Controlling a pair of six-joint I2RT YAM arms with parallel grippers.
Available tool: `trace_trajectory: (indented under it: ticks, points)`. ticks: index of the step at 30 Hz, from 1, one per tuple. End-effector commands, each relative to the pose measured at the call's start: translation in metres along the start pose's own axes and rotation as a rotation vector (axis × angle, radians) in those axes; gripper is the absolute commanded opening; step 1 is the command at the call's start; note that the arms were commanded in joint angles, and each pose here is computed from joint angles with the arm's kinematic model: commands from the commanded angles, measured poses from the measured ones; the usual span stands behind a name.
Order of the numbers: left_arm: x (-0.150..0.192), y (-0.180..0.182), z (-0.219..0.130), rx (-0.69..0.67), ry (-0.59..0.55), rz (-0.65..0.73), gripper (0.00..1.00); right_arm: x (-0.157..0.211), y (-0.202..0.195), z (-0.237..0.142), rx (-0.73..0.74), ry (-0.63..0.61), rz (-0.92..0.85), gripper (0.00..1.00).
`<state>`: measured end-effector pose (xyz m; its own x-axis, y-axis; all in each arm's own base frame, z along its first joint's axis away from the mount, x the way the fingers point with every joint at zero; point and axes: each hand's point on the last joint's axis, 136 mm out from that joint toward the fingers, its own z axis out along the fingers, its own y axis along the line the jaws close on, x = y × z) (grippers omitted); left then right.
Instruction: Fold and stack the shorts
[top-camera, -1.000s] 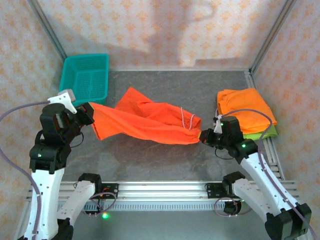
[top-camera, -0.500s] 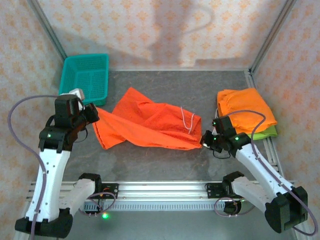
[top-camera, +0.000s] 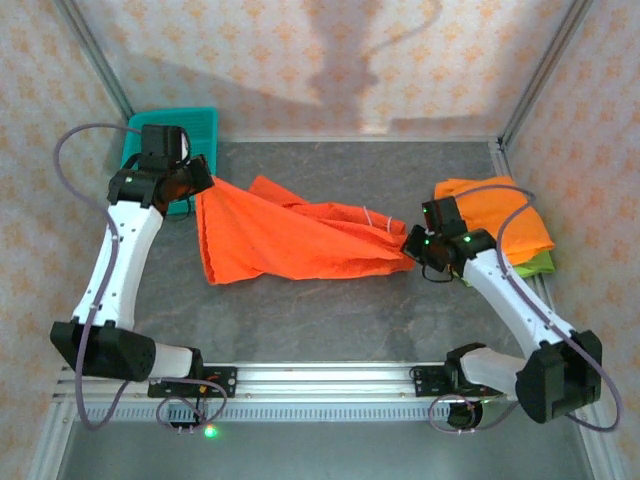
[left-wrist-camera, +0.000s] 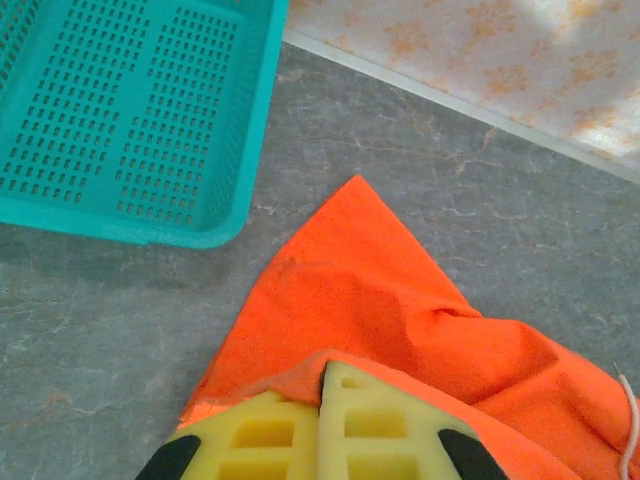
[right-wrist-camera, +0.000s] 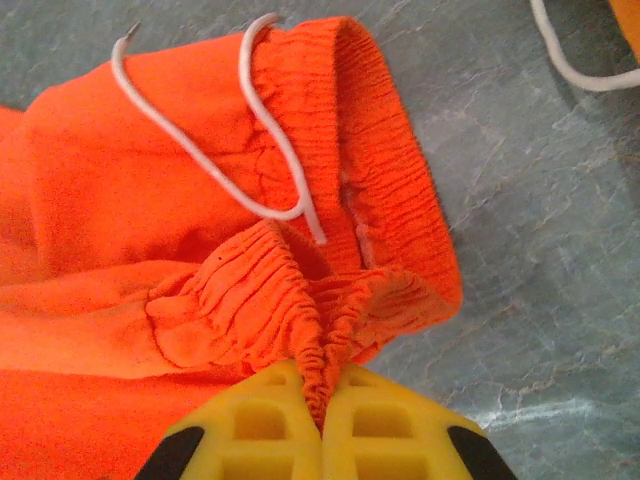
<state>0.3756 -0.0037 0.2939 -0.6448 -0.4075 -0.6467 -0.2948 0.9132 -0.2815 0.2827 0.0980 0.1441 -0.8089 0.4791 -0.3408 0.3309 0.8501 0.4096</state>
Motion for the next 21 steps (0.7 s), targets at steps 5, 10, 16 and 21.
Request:
trace_trajectory:
  ticks: [5,10,16,21]
  points:
    - [-0.071,-0.032,-0.029,0.078,-0.188,-0.001,0.00,-0.096,0.055,-0.034,-0.130,-0.183,-0.045,0.01]
    - [-0.143,-0.053,-0.066,0.091,-0.342,-0.038,0.00,-0.180,0.134,-0.079,-0.276,-0.322,-0.135,0.00]
    - [-0.233,-0.071,-0.151,0.240,-0.641,-0.174,0.00,-0.260,0.238,-0.156,-0.574,-0.476,-0.209,0.00]
    - [-0.250,-0.084,-0.279,0.433,-0.941,-0.156,0.00,-0.273,0.262,-0.247,-0.765,-0.636,-0.297,0.00]
